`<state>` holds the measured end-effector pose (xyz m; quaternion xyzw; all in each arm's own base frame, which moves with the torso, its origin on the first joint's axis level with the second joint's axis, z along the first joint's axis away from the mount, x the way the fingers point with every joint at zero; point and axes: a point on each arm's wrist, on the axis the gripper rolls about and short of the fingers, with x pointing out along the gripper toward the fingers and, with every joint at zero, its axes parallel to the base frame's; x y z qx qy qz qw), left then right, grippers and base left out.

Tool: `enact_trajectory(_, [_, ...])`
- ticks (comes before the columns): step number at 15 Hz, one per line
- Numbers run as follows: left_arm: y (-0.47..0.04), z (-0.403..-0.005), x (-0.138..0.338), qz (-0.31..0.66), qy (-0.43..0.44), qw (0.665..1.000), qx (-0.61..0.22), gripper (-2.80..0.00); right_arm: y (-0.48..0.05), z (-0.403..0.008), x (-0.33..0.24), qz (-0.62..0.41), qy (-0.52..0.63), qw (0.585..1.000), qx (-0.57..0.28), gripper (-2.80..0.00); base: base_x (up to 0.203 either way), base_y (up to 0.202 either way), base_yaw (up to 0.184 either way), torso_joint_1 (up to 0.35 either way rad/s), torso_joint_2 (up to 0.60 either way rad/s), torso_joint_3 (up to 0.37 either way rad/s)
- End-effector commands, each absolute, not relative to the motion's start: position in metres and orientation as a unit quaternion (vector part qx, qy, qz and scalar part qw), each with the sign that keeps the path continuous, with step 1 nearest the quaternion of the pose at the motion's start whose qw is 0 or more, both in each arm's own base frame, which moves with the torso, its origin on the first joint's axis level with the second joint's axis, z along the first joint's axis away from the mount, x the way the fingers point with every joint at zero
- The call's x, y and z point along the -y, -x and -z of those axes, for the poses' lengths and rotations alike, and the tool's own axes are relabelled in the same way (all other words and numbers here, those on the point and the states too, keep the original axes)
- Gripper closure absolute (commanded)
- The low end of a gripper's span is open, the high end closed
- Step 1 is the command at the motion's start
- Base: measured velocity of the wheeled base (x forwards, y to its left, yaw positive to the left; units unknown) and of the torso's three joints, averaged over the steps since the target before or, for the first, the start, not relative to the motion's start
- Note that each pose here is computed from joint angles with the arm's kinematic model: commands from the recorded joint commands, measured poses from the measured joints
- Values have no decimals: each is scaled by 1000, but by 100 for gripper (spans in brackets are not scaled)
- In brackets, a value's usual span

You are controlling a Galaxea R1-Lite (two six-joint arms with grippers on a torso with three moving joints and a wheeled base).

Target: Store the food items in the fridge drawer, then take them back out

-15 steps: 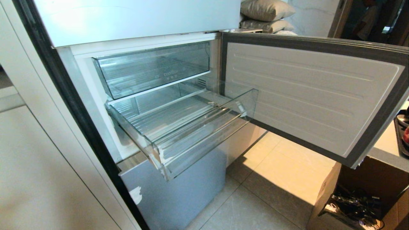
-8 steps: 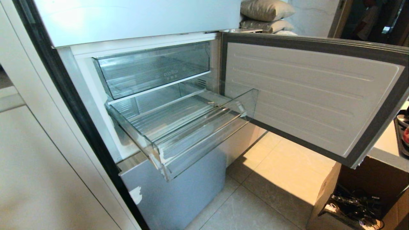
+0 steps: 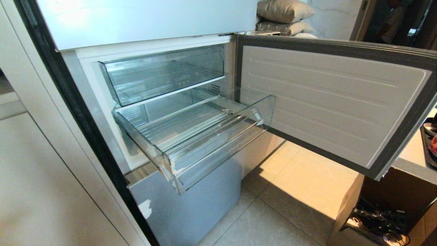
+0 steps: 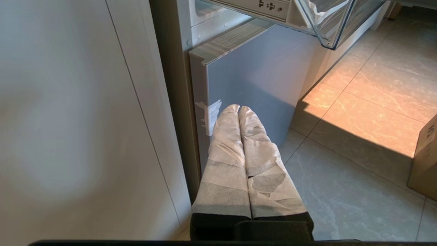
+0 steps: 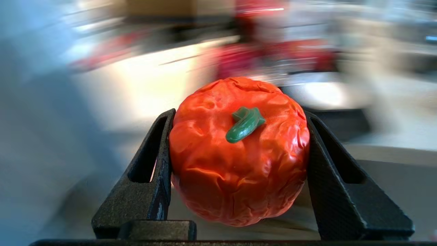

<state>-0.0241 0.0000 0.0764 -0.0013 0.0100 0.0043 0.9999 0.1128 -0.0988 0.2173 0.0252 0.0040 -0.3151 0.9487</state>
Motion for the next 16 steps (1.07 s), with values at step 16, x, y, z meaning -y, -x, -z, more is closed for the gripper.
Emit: enact_trajectory(16, [24, -76, 0, -5, 2, 1000, -10, 0, 1, -78, 0, 69, 51, 985, -148, 0, 0, 0, 0, 0, 0, 0])
